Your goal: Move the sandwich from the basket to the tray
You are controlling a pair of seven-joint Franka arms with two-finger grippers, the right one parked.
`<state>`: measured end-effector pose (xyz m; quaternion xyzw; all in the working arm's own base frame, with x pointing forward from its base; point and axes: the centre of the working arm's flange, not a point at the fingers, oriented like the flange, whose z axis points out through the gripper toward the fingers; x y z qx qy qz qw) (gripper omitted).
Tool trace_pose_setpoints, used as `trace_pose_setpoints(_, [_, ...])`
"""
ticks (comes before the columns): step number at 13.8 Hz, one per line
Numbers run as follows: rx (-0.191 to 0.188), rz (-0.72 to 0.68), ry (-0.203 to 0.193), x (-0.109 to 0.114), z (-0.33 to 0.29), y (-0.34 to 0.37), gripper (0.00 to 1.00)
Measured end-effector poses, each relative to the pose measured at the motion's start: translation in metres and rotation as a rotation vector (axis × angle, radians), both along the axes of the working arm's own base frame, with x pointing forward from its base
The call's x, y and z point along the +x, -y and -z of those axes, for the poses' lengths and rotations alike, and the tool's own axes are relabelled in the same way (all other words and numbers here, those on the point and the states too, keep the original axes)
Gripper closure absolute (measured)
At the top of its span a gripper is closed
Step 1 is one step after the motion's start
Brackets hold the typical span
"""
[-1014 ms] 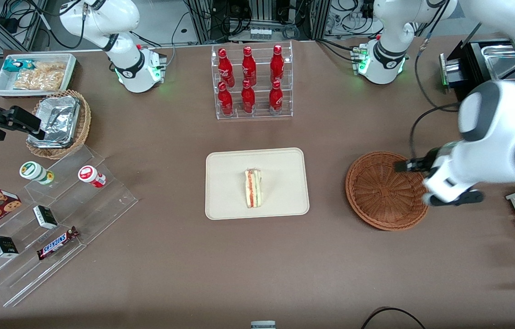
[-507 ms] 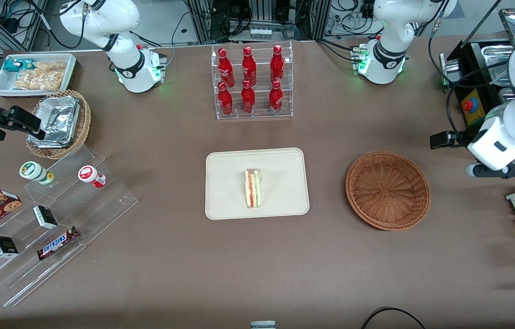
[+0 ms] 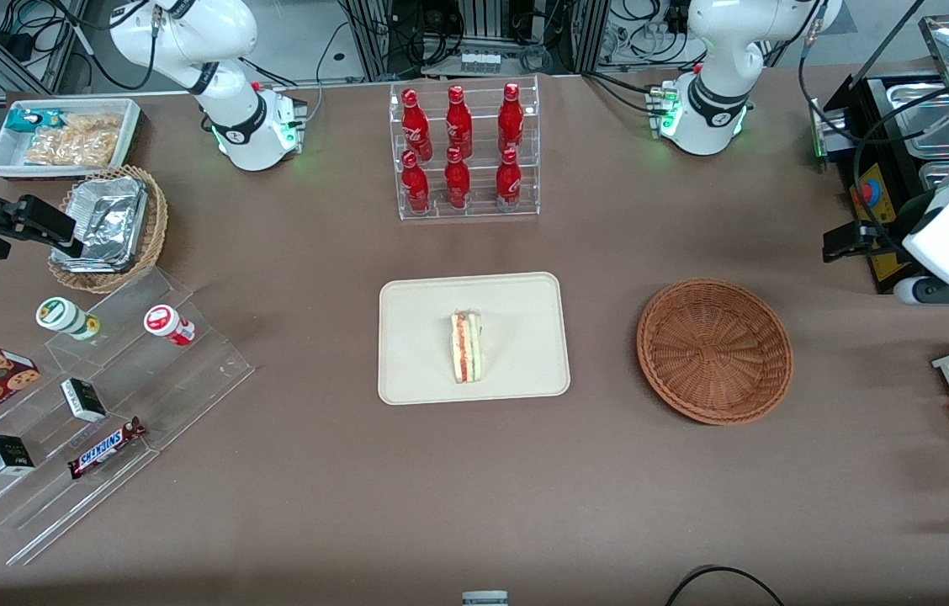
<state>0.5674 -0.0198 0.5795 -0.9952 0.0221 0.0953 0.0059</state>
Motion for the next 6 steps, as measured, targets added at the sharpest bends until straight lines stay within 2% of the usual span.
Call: trace_pose_setpoints(6, [0.000, 0.015, 0.025, -0.013, -0.016, 0.007, 0.00])
